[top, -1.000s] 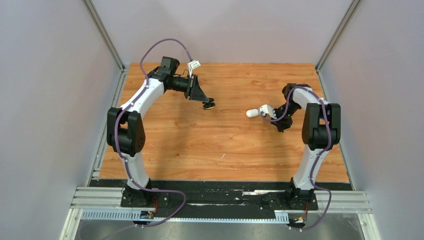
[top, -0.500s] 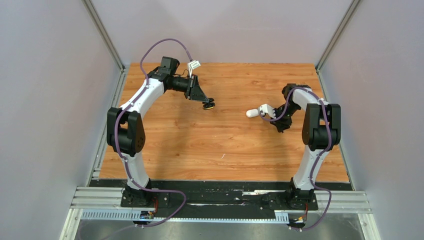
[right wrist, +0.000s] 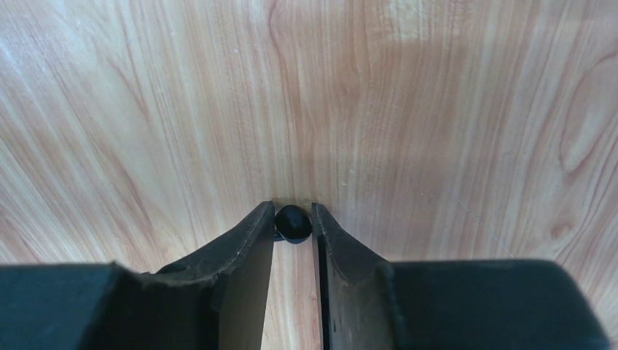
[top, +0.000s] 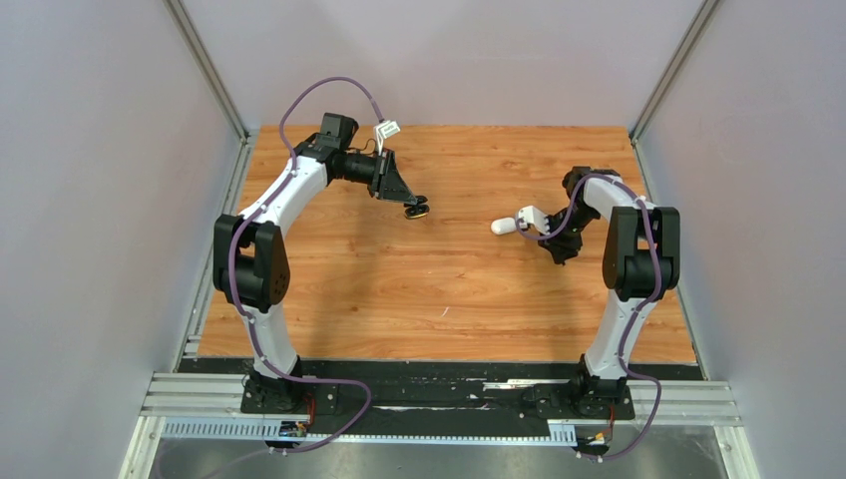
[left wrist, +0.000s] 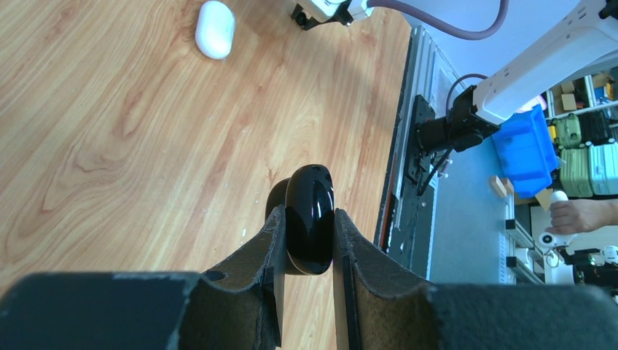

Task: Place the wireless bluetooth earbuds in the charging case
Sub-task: Pick up the earbud from the center of the board, then place the earbud in the charging case.

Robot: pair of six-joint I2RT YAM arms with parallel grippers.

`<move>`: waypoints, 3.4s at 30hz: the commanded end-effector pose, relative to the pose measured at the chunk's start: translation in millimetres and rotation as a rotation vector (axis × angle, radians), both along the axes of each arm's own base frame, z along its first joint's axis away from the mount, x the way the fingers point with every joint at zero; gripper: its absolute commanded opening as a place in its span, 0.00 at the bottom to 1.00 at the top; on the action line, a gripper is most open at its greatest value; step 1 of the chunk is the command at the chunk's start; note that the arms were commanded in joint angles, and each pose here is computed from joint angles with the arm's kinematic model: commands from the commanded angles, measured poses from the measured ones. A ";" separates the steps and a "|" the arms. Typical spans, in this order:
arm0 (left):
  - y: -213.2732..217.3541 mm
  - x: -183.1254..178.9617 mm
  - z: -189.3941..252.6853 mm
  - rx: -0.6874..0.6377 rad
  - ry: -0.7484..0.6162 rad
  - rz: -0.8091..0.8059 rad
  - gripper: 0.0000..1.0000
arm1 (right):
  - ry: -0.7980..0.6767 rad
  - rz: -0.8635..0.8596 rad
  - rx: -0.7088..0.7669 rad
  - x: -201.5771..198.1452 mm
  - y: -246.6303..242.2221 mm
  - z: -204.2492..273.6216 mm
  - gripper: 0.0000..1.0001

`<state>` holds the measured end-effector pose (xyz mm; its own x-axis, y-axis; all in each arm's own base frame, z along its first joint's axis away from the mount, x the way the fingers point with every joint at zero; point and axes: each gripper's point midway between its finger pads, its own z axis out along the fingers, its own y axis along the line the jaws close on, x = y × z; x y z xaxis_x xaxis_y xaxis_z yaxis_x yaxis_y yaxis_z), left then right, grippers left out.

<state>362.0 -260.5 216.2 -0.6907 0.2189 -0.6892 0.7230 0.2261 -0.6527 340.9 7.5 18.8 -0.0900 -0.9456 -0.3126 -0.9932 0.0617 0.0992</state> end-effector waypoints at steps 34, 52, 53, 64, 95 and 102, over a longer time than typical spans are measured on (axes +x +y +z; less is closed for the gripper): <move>-27.5 17.9 37.5 -0.003 -0.076 0.117 0.00 | -1.107 0.199 0.763 34.6 226.2 289.1 0.00; -31.7 -4.7 63.1 -0.105 -0.089 0.031 0.00 | -1.357 0.472 0.846 -2.5 293.0 291.3 0.00; -31.8 -5.9 63.9 -0.109 -0.088 0.025 0.00 | -1.358 0.469 0.840 -0.5 293.3 290.0 0.00; -31.9 -18.9 70.6 -0.162 -0.059 -0.054 0.00 | -1.330 0.471 0.799 2.9 291.8 274.3 0.00; -27.1 -12.1 74.0 -0.226 0.017 -0.078 0.00 | -1.309 0.462 0.729 8.5 286.0 259.2 0.00; -26.1 -10.0 76.1 -0.249 0.033 -0.086 0.00 | -1.387 0.580 0.699 -3.9 283.9 245.6 0.00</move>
